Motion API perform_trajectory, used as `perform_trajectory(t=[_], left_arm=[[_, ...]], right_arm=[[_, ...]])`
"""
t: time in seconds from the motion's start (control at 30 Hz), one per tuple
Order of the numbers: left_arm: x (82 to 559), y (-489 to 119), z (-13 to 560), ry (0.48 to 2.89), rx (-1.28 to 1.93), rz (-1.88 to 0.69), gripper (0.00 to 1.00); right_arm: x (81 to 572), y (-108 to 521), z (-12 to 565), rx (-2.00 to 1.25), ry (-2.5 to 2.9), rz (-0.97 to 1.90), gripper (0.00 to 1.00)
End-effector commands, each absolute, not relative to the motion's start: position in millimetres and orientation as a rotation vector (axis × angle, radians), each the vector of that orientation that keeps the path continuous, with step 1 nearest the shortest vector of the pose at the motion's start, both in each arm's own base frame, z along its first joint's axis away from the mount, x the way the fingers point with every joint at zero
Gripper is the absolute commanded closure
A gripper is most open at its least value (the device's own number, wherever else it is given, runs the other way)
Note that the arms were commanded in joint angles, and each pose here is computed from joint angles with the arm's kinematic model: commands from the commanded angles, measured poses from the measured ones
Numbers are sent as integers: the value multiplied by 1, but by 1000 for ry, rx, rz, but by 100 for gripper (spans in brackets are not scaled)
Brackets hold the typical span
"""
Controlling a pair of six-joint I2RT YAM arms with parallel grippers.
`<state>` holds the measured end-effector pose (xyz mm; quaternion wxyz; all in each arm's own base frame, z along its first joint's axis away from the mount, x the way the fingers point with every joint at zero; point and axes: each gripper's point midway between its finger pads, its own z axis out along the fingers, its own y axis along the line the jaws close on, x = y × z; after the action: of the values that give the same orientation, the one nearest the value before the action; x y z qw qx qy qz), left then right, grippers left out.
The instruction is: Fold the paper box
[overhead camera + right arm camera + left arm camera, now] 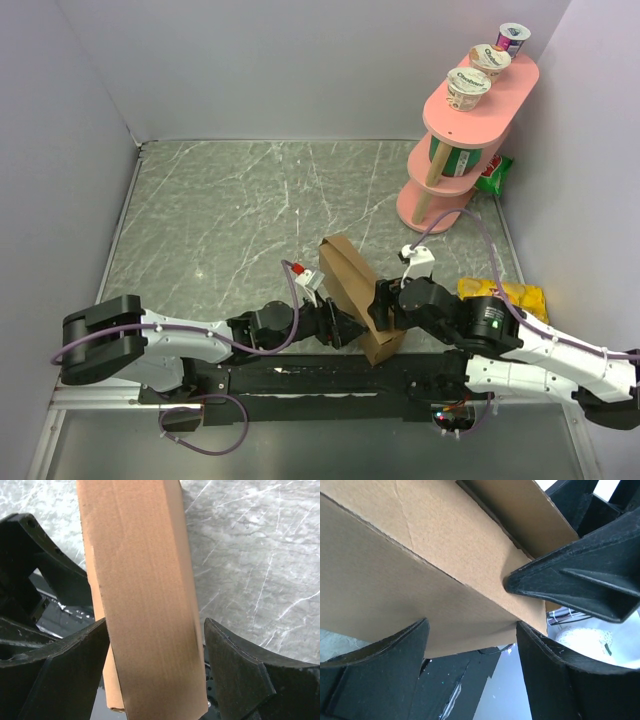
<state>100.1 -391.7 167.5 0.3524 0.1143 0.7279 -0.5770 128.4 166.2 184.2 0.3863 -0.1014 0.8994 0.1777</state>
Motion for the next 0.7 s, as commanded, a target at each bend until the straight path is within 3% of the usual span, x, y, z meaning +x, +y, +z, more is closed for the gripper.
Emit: perform_trajectory(t=[0.0, 0.67], left_arm=[[109, -404, 194, 1799, 260, -1512, 24], [123, -413, 193, 1807, 244, -1449, 24]], right_arm=[[142, 189, 200, -151, 2214, 505, 18], [128, 214, 189, -22, 2130, 445, 13]])
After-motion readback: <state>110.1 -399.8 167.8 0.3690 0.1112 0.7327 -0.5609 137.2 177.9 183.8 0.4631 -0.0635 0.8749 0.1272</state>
